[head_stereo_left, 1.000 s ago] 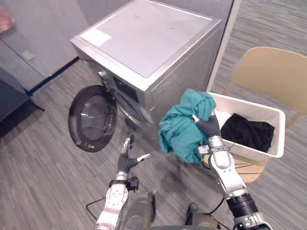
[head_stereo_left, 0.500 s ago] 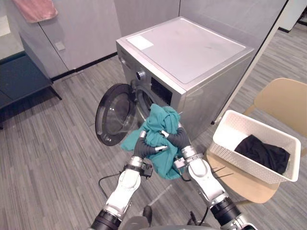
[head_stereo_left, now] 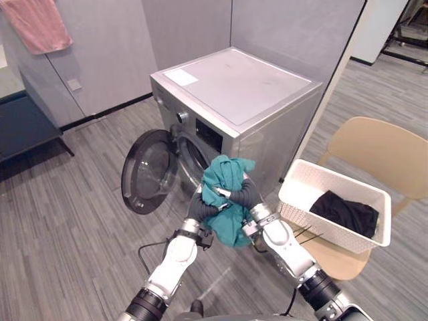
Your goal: Pick up the laundry basket with both hands and put the clothes into the washing machine.
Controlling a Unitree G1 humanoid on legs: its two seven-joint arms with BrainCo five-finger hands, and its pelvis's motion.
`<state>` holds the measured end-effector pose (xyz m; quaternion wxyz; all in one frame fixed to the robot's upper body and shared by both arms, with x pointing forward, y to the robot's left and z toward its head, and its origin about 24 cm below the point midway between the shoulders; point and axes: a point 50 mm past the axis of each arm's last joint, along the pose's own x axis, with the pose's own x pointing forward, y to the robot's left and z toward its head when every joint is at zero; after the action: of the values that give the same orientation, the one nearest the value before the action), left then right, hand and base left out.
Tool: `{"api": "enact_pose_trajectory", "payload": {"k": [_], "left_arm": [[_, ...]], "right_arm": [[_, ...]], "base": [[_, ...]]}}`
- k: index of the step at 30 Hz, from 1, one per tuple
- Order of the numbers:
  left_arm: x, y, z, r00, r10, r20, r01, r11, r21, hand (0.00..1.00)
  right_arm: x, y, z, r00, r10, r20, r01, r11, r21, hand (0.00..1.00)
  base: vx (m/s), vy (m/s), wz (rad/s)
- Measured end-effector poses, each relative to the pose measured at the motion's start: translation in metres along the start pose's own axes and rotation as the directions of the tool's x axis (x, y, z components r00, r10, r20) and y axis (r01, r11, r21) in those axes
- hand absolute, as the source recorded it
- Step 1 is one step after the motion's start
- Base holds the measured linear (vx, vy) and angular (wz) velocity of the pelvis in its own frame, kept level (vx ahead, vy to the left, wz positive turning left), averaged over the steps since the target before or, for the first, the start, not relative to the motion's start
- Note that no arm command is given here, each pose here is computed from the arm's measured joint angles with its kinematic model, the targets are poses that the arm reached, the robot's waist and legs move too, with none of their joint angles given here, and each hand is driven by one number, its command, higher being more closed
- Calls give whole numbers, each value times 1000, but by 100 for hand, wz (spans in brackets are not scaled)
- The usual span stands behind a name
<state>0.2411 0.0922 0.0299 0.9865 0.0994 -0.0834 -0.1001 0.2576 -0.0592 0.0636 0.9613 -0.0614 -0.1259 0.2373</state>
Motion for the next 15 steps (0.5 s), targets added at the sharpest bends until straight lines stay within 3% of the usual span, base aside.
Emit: {"api": "enact_pose_trajectory", "payload": {"k": [4, 7, 12, 15], "left_arm": [[-10, -5, -7, 999, -14, -37, 15, 1000, 7, 100], [-23, 1, -23, 991, 47, -126, -49, 999, -17, 100], [-44, 41, -50, 942, 218, -256, -215, 976, 40, 100], [-63, 52, -67, 906, 248, -343, -238, 969, 74, 100]], "right_arm": [[-18, -6, -8, 999, -39, -35, 35, 995, -94, 0], [-41, -18, -24, 986, -120, -113, 101, 981, -164, 0], [-94, -40, -60, 912, -265, -313, 177, 943, -283, 0], [-118, -53, -82, 839, -335, -429, 205, 925, -320, 0]], "base": [[36, -39, 0], [49, -34, -1], [40, -27, -3], [52, -17, 8]]}}
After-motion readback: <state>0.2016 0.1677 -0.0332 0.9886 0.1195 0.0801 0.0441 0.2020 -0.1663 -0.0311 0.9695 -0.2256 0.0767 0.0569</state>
